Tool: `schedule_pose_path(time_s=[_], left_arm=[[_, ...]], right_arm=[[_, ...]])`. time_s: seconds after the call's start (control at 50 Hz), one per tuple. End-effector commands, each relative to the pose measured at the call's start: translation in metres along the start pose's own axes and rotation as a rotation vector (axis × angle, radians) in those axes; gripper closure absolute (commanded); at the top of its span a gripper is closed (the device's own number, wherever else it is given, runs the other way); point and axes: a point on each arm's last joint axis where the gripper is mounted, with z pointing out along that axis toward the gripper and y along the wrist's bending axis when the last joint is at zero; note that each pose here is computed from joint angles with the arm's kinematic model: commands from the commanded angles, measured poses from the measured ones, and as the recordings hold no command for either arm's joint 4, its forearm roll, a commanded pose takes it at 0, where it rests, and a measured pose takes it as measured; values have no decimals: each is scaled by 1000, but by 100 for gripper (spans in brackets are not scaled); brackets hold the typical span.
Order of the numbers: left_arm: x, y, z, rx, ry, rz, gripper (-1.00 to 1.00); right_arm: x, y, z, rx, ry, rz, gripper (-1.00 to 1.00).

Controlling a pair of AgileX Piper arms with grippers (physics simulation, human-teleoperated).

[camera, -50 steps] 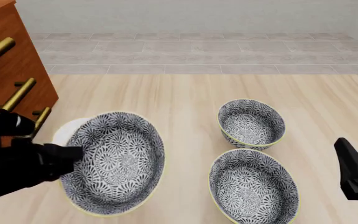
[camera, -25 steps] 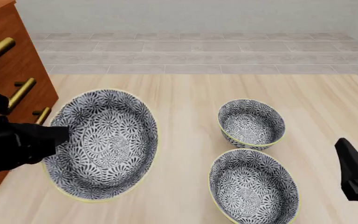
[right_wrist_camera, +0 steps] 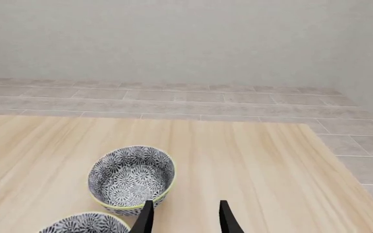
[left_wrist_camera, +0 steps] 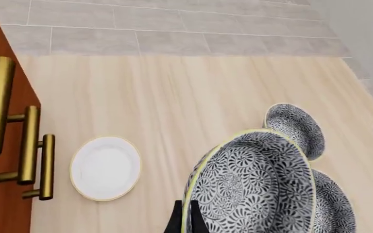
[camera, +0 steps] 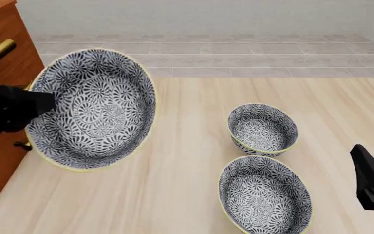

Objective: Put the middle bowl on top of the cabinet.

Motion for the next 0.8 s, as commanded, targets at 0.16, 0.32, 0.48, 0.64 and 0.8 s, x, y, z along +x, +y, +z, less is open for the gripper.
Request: schedule_pose_path(time_s=[0.16, 0.32, 0.48, 0.64, 0.8], left_arm=[[-24, 0, -11, -20, -72, -6, 100], [-36, 4, -17, -59, -121, -7, 100], [-48, 6, -21, -88, -159, -5, 100], [-61, 8, -23, -114, -193, -3, 100], [-73, 12, -23, -145, -221, -16, 100]], right_arm=[[0, 0, 1, 2, 1, 0, -100], [0, 0, 1, 2, 1, 1, -100], [0, 0, 1, 3, 2, 1, -100], [0, 0, 2, 2, 5, 1, -100], [0, 0, 3, 3, 8, -1, -100]])
